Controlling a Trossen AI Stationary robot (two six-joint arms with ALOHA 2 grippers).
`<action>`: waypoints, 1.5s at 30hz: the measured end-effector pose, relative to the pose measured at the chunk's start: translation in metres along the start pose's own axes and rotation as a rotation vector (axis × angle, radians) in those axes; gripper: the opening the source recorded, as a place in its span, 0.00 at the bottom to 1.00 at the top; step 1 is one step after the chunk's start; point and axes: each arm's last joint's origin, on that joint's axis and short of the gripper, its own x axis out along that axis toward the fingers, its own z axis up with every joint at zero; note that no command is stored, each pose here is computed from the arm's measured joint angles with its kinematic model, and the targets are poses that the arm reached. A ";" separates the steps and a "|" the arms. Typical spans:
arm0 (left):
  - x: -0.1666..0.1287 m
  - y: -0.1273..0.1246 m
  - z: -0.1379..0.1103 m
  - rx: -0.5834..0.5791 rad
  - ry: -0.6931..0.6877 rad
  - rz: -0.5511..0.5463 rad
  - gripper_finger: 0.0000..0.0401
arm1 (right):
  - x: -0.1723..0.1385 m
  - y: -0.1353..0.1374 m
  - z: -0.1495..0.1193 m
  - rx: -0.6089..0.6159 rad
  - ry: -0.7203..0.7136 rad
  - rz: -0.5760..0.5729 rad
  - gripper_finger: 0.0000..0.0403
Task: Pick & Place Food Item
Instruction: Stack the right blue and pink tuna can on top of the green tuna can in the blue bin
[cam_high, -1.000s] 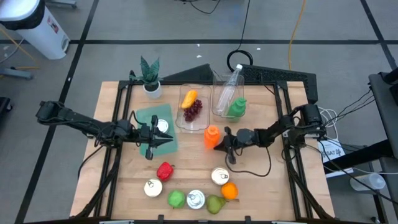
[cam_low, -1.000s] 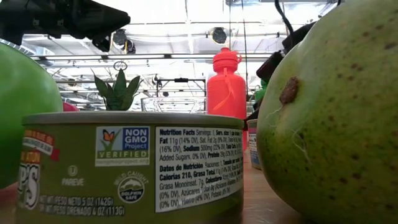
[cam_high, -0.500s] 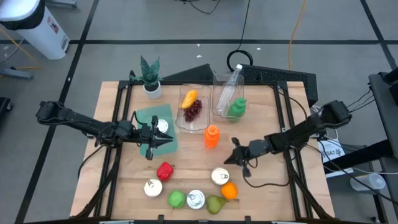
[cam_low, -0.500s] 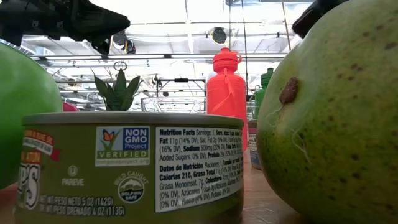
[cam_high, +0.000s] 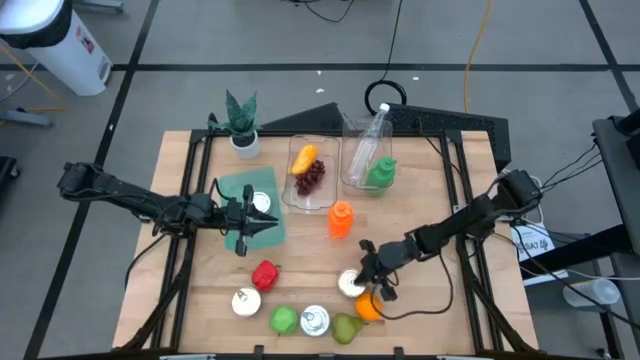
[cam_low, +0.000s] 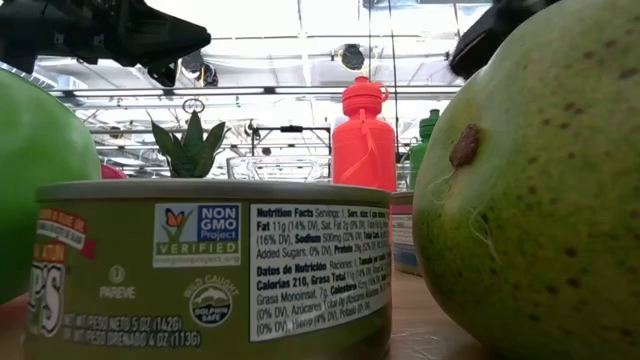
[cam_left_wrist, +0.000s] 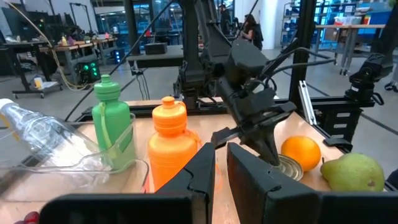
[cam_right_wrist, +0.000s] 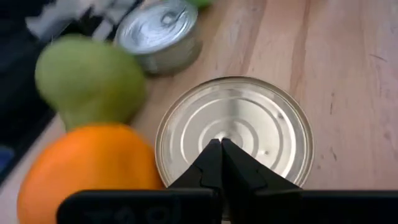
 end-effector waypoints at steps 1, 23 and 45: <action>0.000 0.000 0.000 0.000 0.000 0.000 0.13 | 0.000 -0.003 -0.001 0.014 0.014 -0.022 0.00; 0.000 0.000 -0.002 -0.014 0.026 -0.002 0.13 | -0.068 -0.029 -0.030 0.145 0.098 -0.188 0.00; 0.000 0.000 -0.002 -0.014 0.022 0.000 0.13 | -0.082 0.028 0.032 -0.220 0.338 -0.202 0.43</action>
